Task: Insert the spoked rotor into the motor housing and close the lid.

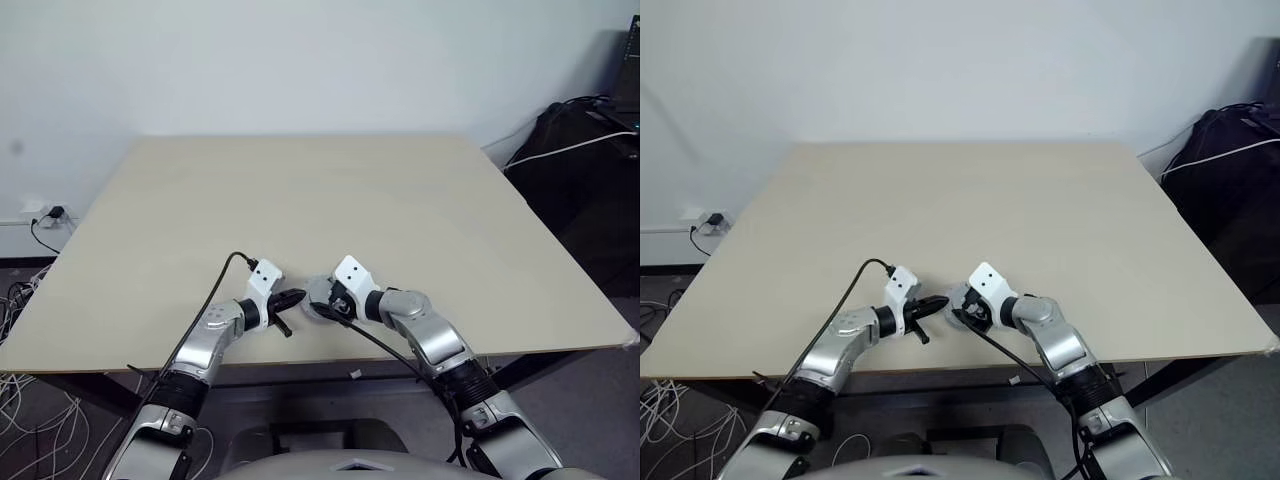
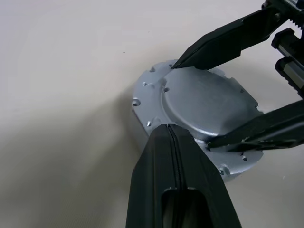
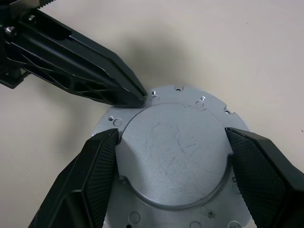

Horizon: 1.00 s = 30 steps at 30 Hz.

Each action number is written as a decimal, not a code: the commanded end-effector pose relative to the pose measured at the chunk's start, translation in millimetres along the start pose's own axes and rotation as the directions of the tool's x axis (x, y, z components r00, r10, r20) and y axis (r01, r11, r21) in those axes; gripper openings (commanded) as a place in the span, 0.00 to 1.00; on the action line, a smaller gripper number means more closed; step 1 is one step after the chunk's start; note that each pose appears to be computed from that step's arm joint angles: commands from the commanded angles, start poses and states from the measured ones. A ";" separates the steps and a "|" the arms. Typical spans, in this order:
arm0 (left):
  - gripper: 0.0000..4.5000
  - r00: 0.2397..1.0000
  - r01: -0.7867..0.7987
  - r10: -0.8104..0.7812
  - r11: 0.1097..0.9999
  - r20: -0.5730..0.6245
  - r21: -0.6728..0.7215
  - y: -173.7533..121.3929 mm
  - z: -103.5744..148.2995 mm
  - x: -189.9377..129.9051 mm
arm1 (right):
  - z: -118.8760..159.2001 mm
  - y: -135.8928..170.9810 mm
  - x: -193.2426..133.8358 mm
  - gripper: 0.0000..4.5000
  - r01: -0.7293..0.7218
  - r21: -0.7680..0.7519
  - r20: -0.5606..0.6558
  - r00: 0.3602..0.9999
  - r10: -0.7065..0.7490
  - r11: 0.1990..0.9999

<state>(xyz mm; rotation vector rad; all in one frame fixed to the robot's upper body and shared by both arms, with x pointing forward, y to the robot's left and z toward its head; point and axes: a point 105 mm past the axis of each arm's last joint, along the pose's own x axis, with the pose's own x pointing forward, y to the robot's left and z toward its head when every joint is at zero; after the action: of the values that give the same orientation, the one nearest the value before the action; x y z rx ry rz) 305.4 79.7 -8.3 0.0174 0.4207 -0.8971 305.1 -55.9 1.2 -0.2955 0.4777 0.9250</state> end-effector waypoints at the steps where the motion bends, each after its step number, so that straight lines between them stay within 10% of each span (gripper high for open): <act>1: 0.00 1.000 0.013 -0.013 0.999 0.005 0.031 -0.7 10.3 6.4 | -13.8 13.5 4.3 0.73 -0.051 0.023 -0.051 0.997 0.052 0.998; 23: 0.00 0.994 0.042 -0.040 0.999 -0.100 0.020 -12.4 -8.9 11.8 | -8.3 19.6 4.6 0.73 -0.082 0.021 -0.039 0.996 0.083 0.996; 27: 0.00 0.994 0.045 -0.043 0.999 -0.100 0.019 -12.7 -8.6 11.9 | -5.4 19.4 3.7 0.99 -0.085 0.030 -0.032 0.996 0.086 0.996; 30: 0.00 0.994 0.046 -0.043 0.999 -0.098 0.020 -12.5 -8.3 12.1 | -2.9 19.0 2.7 0.99 -0.089 0.022 -0.026 0.996 0.090 0.996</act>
<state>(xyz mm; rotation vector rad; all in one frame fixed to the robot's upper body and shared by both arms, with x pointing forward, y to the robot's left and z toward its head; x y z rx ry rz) 307.9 73.3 -11.8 0.0672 0.4682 -0.9070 300.6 -53.8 0.8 -0.2832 0.5037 0.9441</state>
